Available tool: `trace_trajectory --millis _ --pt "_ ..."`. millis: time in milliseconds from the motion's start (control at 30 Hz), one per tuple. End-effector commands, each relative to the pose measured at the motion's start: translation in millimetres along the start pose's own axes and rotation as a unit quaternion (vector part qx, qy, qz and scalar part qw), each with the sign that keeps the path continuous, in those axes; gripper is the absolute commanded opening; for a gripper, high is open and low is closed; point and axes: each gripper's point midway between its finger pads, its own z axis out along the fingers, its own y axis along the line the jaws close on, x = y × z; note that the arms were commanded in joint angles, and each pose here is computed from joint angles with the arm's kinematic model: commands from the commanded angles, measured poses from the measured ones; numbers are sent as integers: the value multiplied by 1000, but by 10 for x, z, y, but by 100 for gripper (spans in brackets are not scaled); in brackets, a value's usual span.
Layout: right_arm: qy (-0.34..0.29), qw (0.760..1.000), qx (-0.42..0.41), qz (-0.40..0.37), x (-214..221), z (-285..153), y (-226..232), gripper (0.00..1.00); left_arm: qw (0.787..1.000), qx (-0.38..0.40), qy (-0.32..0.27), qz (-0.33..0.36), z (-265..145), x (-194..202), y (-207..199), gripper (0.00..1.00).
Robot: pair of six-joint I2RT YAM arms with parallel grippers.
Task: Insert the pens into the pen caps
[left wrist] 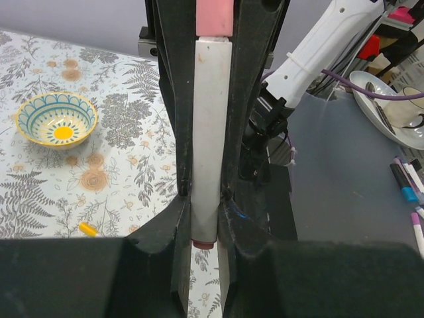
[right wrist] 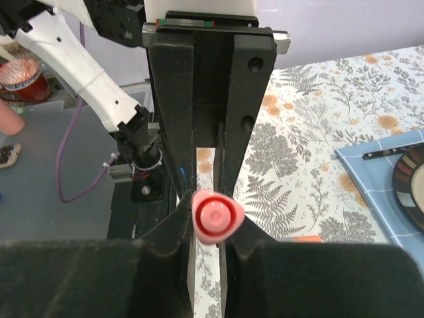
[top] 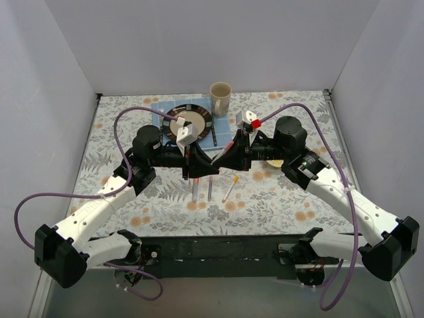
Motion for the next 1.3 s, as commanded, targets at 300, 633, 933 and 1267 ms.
trace_trajectory --millis 300,633,933,1267 --pt "-143 990 6 14 -427 -19 81 46 999 -1 -47 -16 -45 -74 -115 0" --pt "-166 986 7 14 -441 -51 100 1 998 -8 -58 -29 -30 -107 -83 0" --pt "-142 990 -22 17 -357 20 162 1 998 14 -62 -24 22 -286 -103 47" --pt "-120 992 -27 21 -292 71 159 1 998 38 -53 -21 56 -265 -120 2"
